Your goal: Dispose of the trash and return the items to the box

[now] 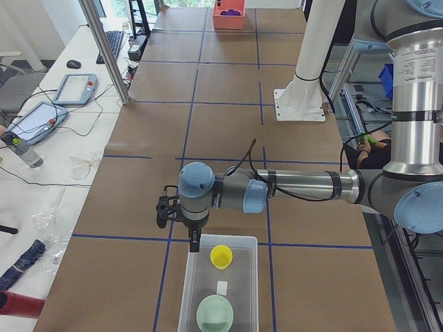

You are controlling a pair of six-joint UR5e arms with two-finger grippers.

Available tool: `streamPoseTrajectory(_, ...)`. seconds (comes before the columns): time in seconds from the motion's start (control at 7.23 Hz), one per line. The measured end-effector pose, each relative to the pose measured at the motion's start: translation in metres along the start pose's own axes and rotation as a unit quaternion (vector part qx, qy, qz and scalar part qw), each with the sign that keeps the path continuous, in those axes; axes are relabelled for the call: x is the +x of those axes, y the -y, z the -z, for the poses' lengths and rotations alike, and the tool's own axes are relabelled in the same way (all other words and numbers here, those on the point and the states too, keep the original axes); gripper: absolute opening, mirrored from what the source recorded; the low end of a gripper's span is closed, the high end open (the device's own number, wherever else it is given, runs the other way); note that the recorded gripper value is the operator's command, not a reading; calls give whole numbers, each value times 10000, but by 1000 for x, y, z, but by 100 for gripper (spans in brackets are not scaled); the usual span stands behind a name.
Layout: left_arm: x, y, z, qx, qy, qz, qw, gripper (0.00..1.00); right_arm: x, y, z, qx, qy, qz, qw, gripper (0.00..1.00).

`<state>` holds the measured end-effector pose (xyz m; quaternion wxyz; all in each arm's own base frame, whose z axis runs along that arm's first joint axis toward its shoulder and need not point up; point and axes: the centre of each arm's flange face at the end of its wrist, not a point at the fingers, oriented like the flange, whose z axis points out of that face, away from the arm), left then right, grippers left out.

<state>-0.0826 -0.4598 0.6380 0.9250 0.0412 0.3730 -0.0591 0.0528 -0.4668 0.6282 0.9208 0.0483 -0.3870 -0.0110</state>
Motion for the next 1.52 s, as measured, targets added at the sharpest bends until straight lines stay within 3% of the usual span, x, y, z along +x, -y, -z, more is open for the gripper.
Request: streamPoseTrajectory(1.52, 2, 0, 2, 11, -26, 1, 10000, 100, 4, -1, -5, -46, -12, -17, 10000, 100)
